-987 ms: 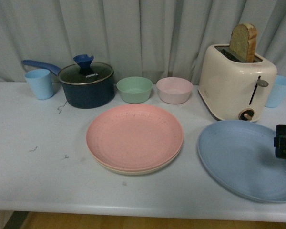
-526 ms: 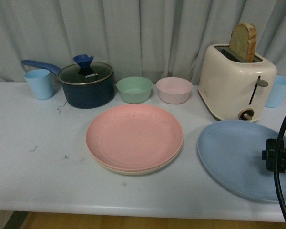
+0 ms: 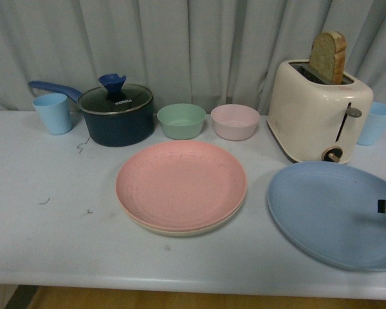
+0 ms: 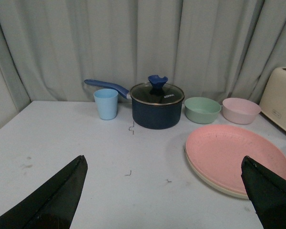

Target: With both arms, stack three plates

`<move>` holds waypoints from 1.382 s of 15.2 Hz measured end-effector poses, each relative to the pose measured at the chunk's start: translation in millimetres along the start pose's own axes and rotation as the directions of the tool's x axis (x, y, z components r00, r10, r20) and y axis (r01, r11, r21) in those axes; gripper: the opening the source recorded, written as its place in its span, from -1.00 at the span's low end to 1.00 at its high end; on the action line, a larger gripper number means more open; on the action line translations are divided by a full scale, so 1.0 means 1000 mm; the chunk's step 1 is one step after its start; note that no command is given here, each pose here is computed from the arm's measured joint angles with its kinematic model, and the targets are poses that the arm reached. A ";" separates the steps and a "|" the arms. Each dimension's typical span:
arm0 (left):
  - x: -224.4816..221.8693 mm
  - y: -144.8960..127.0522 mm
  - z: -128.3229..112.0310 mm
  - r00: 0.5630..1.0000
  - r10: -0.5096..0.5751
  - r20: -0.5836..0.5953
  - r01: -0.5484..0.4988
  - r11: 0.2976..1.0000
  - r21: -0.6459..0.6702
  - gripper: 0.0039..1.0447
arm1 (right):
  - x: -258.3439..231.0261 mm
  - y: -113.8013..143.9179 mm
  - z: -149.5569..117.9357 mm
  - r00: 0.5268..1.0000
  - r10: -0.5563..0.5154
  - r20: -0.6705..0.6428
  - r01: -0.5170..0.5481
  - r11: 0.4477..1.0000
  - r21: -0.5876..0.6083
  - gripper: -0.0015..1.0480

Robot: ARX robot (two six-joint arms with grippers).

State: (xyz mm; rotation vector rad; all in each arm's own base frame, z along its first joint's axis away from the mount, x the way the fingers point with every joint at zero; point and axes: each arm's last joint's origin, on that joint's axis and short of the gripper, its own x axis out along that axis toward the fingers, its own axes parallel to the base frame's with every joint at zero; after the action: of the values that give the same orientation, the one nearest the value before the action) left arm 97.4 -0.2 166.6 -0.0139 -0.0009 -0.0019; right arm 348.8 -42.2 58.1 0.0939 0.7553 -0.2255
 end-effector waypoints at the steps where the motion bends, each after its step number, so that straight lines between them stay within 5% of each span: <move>1: 0.000 0.000 0.000 1.000 0.000 0.000 0.000 1.000 0.000 0.88 | -0.008 -0.002 0.004 1.000 0.009 0.018 -0.009 1.000 0.007 -0.94; 5: 0.000 0.000 0.000 1.000 0.000 0.000 0.000 1.000 0.000 0.88 | -0.063 -0.006 0.019 0.992 0.059 0.108 -0.059 0.998 0.000 -0.94; 9: 0.000 0.000 0.000 1.000 0.000 0.000 0.000 1.000 0.000 0.88 | -0.125 0.057 0.065 0.927 0.263 0.265 -0.250 0.965 -0.085 -0.94; 14: 0.000 0.000 0.000 1.000 0.000 0.000 0.000 1.000 0.000 0.88 | -0.065 0.140 0.083 0.901 0.420 0.113 -0.424 0.905 0.019 -0.94; 21: 0.000 0.000 0.000 1.000 0.000 0.000 0.000 1.000 0.000 0.88 | -0.021 0.199 0.068 0.929 0.370 -0.012 -0.369 0.929 0.040 -0.94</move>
State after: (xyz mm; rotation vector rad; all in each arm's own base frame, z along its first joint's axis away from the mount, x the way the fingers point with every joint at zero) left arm 97.4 -0.2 166.6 -0.0139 -0.0013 -0.0015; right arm 426.5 143.8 123.2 0.2712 0.7385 0.1220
